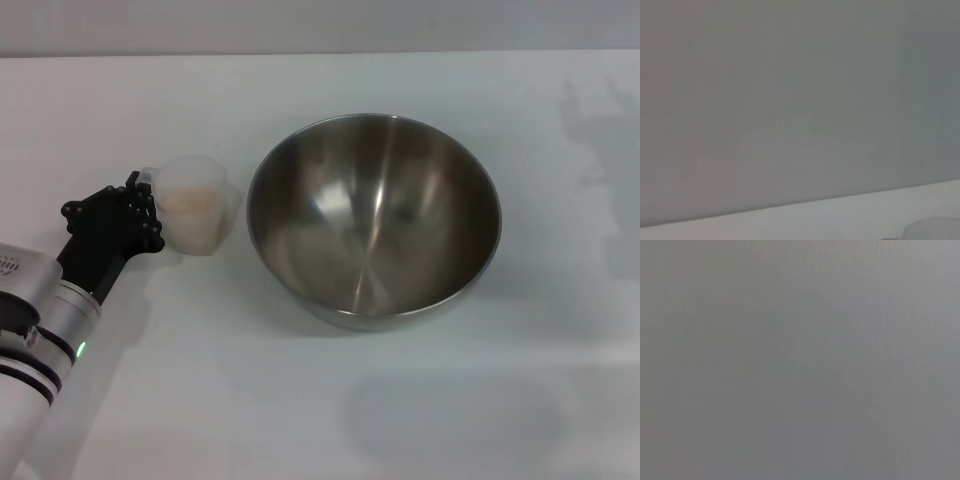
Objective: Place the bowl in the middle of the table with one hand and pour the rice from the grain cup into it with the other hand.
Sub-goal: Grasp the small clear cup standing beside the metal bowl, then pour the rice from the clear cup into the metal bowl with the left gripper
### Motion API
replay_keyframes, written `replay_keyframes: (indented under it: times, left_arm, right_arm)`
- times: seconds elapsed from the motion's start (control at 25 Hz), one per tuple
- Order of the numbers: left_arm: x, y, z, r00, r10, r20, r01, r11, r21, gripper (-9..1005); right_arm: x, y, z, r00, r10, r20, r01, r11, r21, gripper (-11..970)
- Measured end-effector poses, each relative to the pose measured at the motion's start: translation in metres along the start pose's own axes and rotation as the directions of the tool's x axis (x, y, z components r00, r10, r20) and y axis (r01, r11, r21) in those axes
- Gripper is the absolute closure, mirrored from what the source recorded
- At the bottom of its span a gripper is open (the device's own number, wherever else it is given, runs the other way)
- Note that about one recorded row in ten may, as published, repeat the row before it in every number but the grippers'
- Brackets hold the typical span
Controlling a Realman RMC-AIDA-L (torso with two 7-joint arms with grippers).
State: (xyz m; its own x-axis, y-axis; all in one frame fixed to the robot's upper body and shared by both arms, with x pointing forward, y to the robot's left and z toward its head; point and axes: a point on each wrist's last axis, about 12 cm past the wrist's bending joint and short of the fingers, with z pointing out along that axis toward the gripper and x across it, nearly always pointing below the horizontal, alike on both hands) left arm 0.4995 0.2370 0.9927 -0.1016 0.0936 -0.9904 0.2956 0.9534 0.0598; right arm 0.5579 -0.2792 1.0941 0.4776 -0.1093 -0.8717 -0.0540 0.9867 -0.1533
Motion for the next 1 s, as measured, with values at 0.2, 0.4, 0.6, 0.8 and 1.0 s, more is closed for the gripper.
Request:
replay_keyframes:
  times: [0.2, 0.4, 0.6, 0.8, 1.0]
  left_arm:
    - [-0.003, -0.001, 0.001, 1.0, -0.006, 0.02, 0.006, 1.0, -0.007, 967]
    - [-0.012, 0.0, 0.001, 0.996, 0.007, 0.092, -0.006, 1.0, -0.013, 971]
    - [-0.028, 0.0, 0.005, 0.964, 0.175, 0.198, -0.168, 0.984, -0.051, 966]
    - [-0.046, -0.01, 0.012, 0.849, 0.444, 0.287, -0.429, 0.896, -0.119, 962]
    - [-0.058, -0.031, 0.019, 0.621, 0.709, 0.335, -0.699, 0.694, -0.175, 958]
  right_arm:
    - [0.0, 0.0, 0.0, 1.0, -0.003, 0.002, 0.003, 1.0, -0.002, 417]
    - [-0.001, 0.001, 0.001, 1.0, -0.005, 0.005, 0.005, 1.0, -0.006, 417]
    - [-0.001, 0.001, 0.001, 1.0, -0.007, 0.005, 0.007, 1.0, -0.007, 417]
    - [-0.001, 0.001, 0.003, 1.0, -0.009, 0.009, 0.009, 1.0, -0.008, 417]
    - [-0.002, 0.002, 0.005, 1.0, -0.009, 0.013, 0.009, 1.0, -0.01, 416]
